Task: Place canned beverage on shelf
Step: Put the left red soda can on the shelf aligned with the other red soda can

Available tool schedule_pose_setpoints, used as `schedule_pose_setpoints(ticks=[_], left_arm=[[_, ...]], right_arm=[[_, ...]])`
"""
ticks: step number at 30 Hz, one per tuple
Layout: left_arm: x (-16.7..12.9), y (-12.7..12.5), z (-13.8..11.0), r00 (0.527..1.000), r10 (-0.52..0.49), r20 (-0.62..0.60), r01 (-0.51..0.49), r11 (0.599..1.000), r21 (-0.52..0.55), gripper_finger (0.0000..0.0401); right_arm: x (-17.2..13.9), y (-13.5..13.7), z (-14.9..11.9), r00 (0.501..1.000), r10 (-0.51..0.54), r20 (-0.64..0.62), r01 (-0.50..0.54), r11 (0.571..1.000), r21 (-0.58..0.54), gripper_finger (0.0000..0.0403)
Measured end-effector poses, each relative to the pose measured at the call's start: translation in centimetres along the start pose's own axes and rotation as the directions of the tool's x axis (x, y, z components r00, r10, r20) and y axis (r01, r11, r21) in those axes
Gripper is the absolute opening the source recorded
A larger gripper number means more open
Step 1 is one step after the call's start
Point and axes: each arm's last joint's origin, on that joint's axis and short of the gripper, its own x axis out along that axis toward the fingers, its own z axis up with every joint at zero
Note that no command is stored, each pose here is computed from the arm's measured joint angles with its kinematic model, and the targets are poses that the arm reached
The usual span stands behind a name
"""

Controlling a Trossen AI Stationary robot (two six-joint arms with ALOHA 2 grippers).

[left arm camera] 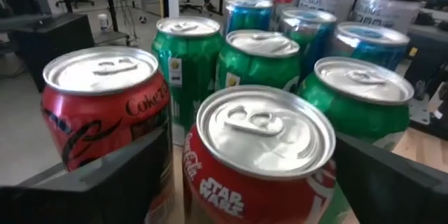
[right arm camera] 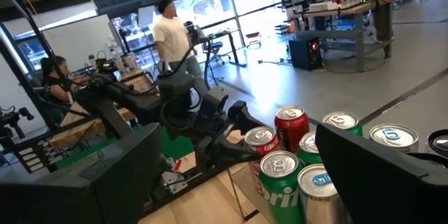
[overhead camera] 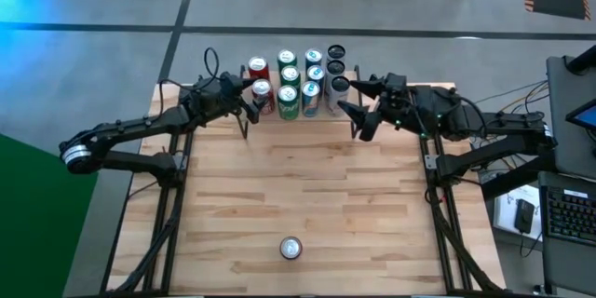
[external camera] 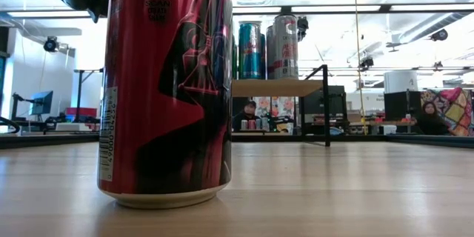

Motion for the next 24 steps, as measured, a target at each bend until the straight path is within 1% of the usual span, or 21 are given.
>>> schedule_pose_setpoints(ticks=[3,11,20,24], left_arm=[[0.0,0.0,-0.1,1.0,0.001,-0.005,-0.001,1.0,0.0,0.037],[-0.5,0.0,0.4,1.0,-0.001,0.014,0.001,1.0,-0.001,0.0344],[-1.5,0.1,1.0,0.999,0.009,0.032,-0.009,1.0,0.011,0.0343],[-2.3,0.2,1.5,0.997,0.038,0.063,-0.039,0.999,0.019,0.0343]], right_arm=[[-0.1,0.0,0.1,1.0,0.001,0.004,-0.001,1.0,0.003,0.0368],[-0.5,-0.1,0.3,1.0,0.003,0.006,-0.003,1.0,0.005,0.0368],[-0.7,-0.2,0.3,1.0,0.0,-0.002,0.0,1.0,0.0,0.0368],[-0.7,-0.2,0.3,1.0,0.0,-0.003,0.0,1.0,0.0,0.0368]])
